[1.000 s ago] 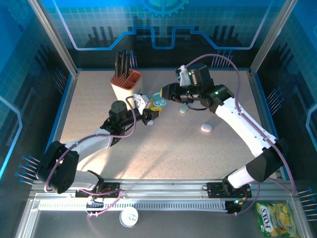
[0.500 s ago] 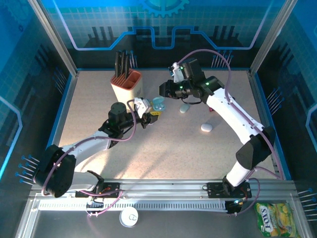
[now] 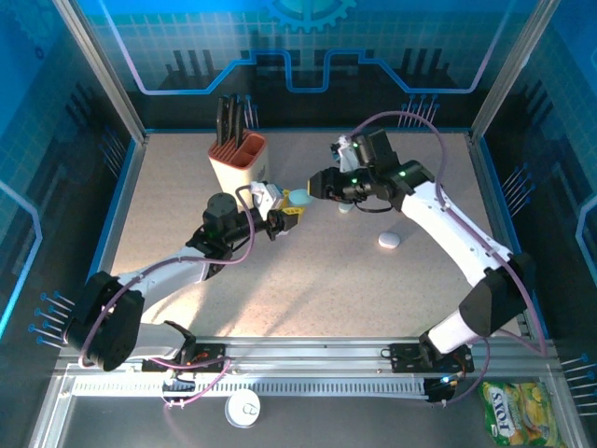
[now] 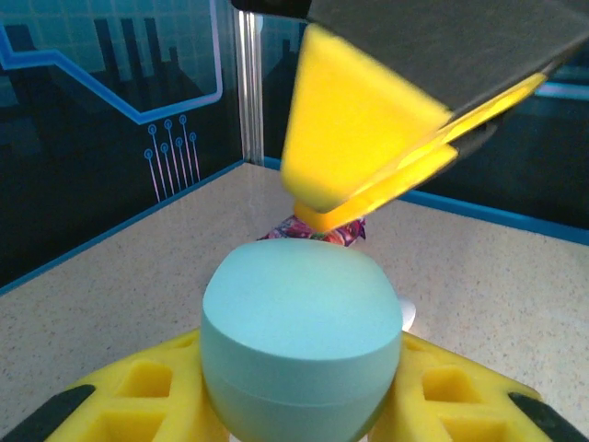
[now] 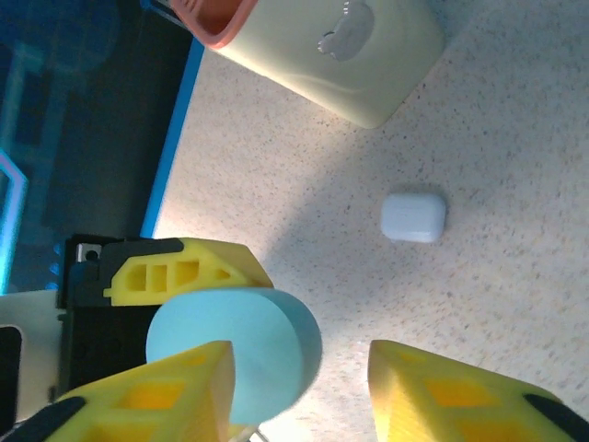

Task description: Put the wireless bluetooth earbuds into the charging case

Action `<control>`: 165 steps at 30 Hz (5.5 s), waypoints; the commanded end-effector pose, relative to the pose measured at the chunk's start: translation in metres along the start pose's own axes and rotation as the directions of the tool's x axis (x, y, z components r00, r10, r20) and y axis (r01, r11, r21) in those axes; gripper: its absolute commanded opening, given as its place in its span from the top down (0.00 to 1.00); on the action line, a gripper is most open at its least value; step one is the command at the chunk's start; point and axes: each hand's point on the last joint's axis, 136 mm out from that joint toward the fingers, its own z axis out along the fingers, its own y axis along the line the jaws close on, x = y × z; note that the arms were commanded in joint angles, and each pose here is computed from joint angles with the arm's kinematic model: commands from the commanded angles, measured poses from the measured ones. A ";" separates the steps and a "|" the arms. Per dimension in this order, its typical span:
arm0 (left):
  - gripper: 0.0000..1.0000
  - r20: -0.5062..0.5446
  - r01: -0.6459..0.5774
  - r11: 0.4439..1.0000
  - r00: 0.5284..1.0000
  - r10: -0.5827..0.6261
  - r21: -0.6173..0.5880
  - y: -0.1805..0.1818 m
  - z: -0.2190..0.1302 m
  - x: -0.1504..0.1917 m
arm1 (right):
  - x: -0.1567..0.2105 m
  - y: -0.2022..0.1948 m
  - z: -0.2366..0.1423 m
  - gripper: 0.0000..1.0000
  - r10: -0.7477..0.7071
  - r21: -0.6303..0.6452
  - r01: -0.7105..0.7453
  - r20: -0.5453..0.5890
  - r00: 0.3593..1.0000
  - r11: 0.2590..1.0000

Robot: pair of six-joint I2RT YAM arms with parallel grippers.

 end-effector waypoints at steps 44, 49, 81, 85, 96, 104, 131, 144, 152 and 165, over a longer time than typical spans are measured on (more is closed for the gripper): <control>0.01 0.038 -0.023 0.994 0.999 0.019 0.108 -0.025 -0.003 -0.013 | 0.012 -0.026 -0.005 0.77 0.335 -0.306 -0.318 0.004 0.942 0.897; 0.01 -0.099 -0.075 0.988 0.991 0.089 0.138 -0.037 -0.020 0.019 | 0.032 -0.072 0.003 0.77 0.319 -0.153 -0.313 0.014 0.948 0.937; 0.01 -0.324 -0.031 0.989 0.943 0.076 0.141 -0.040 -0.035 0.068 | 0.107 -0.199 0.075 0.41 0.480 0.215 -0.454 -0.090 0.872 0.865; 0.01 -0.283 0.000 1.000 0.959 -0.003 -0.011 -0.013 -0.044 0.064 | 0.084 -0.191 0.047 0.28 0.392 0.267 -0.370 -0.032 0.920 0.890; 0.01 -0.071 0.146 0.849 0.975 -0.210 -0.507 0.092 -0.110 0.062 | 0.006 -0.205 -0.060 0.06 -0.091 0.532 -0.073 0.275 0.957 0.843; 0.01 -0.023 0.151 0.638 0.966 -0.256 -0.755 0.138 -0.163 0.097 | 0.005 -0.269 -0.122 0.00 -0.363 0.754 -0.018 0.337 0.869 0.657; 0.01 -0.064 0.165 0.647 0.947 -0.316 -0.744 0.192 -0.155 0.157 | -0.001 -0.295 -0.038 0.00 -0.608 0.671 0.245 0.380 0.697 0.700; 0.01 -0.056 0.162 0.608 0.944 -0.324 -0.777 0.198 -0.161 0.158 | -0.004 -0.298 -0.040 0.00 -0.605 0.685 0.222 0.387 0.696 0.694; 0.01 -0.056 0.162 0.608 0.945 -0.323 -0.777 0.198 -0.161 0.158 | -0.004 -0.298 -0.040 0.00 -0.605 0.685 0.222 0.387 0.696 0.694; 0.01 -0.062 0.156 0.607 0.945 -0.322 -0.779 0.198 -0.160 0.158 | -0.003 -0.298 -0.040 0.00 -0.604 0.685 0.223 0.386 0.697 0.694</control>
